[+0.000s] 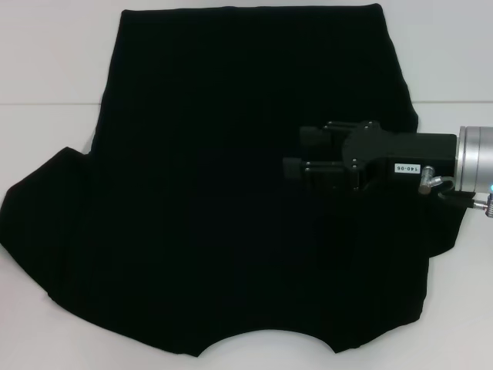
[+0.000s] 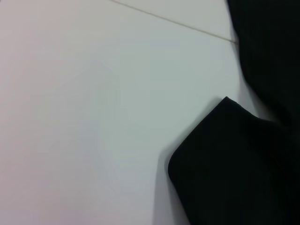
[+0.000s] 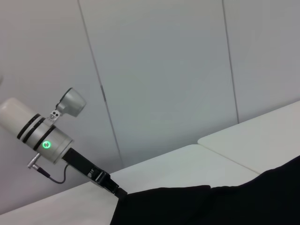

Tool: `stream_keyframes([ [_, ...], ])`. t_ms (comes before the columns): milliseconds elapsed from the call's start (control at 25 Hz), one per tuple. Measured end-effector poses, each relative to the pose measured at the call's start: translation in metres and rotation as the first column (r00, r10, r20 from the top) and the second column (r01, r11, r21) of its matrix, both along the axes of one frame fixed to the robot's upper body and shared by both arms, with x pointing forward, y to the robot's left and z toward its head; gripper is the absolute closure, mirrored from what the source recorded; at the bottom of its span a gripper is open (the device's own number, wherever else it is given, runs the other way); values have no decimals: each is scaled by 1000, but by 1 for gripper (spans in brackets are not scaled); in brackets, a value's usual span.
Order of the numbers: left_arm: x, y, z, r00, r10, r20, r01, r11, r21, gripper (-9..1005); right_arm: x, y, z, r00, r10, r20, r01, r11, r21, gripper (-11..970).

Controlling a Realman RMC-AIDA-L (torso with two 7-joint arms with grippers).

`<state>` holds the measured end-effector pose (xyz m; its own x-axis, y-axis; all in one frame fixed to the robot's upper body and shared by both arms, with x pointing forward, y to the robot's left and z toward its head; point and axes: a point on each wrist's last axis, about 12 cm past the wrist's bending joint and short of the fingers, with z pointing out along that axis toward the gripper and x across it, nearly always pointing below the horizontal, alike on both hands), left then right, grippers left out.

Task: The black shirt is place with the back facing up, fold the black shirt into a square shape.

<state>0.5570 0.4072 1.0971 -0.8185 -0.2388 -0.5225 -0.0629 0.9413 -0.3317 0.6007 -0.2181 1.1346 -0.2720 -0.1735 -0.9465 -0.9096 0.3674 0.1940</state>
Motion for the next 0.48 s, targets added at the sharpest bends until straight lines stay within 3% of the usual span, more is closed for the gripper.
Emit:
stream_keyframes([
  [480, -13, 13, -2, 998, 56, 2, -56, 998, -18, 995, 3, 1, 2, 1000, -5, 9, 5, 1000, -3, 174],
])
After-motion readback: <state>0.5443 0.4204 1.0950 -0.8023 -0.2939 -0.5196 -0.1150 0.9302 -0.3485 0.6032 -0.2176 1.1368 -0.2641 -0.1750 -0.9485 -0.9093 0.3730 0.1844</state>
